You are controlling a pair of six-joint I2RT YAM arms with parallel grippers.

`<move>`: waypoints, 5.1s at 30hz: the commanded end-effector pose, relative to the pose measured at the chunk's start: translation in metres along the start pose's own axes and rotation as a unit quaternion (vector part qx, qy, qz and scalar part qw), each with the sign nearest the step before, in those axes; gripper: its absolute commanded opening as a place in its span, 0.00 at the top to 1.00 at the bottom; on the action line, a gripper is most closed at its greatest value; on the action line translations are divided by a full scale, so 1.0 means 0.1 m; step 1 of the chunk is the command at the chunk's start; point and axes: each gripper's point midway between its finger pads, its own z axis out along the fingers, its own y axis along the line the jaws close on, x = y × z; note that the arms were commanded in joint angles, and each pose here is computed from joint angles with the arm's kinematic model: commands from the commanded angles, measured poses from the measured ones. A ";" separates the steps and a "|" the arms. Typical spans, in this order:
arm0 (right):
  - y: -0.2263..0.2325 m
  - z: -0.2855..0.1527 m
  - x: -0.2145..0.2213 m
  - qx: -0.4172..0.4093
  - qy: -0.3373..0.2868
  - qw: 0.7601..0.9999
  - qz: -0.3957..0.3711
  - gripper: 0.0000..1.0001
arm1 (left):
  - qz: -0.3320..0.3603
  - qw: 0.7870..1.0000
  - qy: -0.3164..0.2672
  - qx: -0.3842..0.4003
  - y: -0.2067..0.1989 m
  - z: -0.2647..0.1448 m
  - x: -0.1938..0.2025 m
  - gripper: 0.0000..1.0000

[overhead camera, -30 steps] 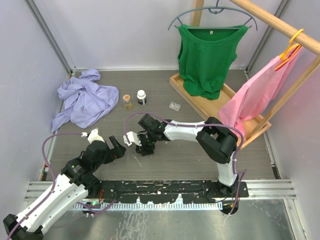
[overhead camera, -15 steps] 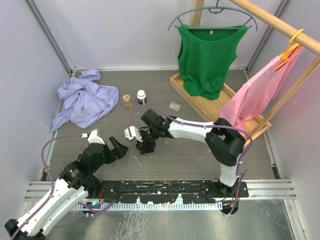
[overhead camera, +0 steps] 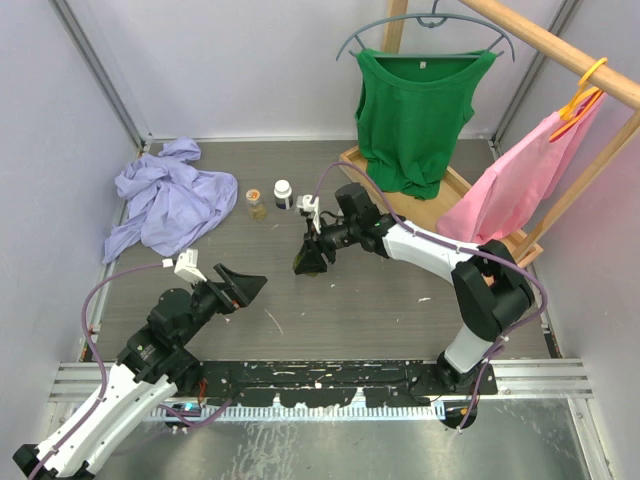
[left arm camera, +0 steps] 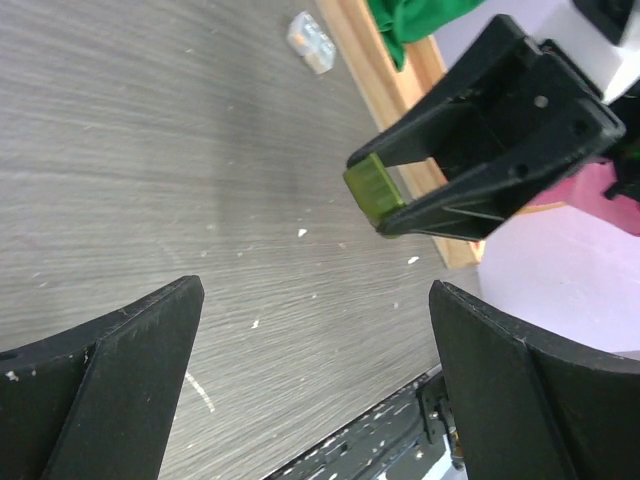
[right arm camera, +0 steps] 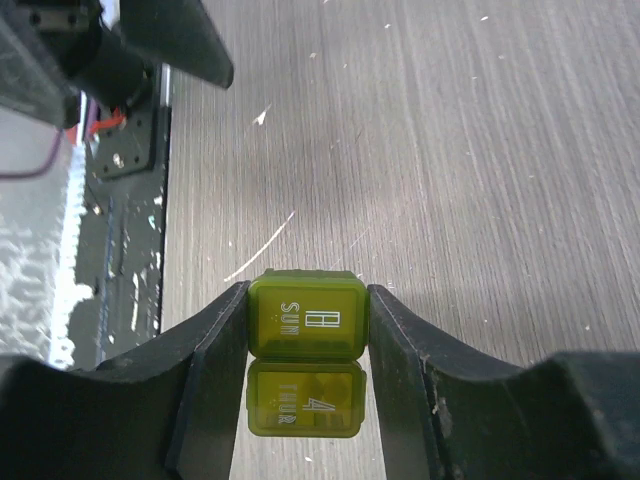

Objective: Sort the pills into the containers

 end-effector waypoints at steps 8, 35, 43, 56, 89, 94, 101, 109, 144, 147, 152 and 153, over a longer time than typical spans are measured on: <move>-0.13 -0.46 -0.66 0.028 -0.162 0.977 0.133 0.89 | -0.037 0.996 -0.010 0.075 -0.55 0.17 -0.21 0.02; -0.50 -0.60 -0.56 0.089 -0.231 0.911 0.329 0.90 | -0.025 1.000 -0.005 0.010 -1.09 0.86 0.07 0.03; -0.51 -0.60 -0.55 0.093 -0.229 0.909 0.335 0.90 | -0.015 0.999 -0.011 -0.043 -1.11 1.10 0.12 0.05; -0.48 -0.60 -0.59 0.089 -0.231 0.909 0.336 0.89 | 0.004 0.997 -0.041 -0.061 -1.15 1.29 0.03 0.16; -0.38 -0.48 -0.58 0.081 -0.214 0.914 0.334 0.89 | 0.103 0.979 -0.039 -0.172 -0.76 1.55 -0.05 0.78; -0.35 -0.49 -0.60 0.073 -0.212 0.917 0.330 0.90 | 0.108 0.980 -0.037 -0.164 -0.71 1.52 -0.08 0.91; -0.27 -0.49 -0.66 0.051 -0.209 0.919 0.329 0.95 | 0.083 0.987 -0.039 -0.135 -0.62 1.37 -0.19 0.99; -0.19 -0.49 -0.70 0.024 -0.218 0.911 0.349 0.97 | 0.074 0.989 -0.039 -0.118 -0.54 1.24 -0.25 1.00; -0.35 -0.77 -0.87 0.085 -0.250 0.910 0.319 0.20 | 0.171 0.985 0.036 0.005 -1.00 1.34 0.00 1.00; -0.40 -0.78 -0.82 0.101 -0.248 0.906 0.327 0.21 | 0.172 0.984 0.039 0.008 -1.03 1.35 0.04 1.00; -0.45 -0.70 -0.70 0.118 -0.228 0.906 0.337 0.26 | 0.171 0.985 0.037 0.009 -1.07 1.36 0.04 1.00; -0.44 -0.67 -0.69 0.118 -0.223 0.908 0.334 0.26 | 0.170 0.985 0.034 0.007 -1.07 1.36 0.03 1.00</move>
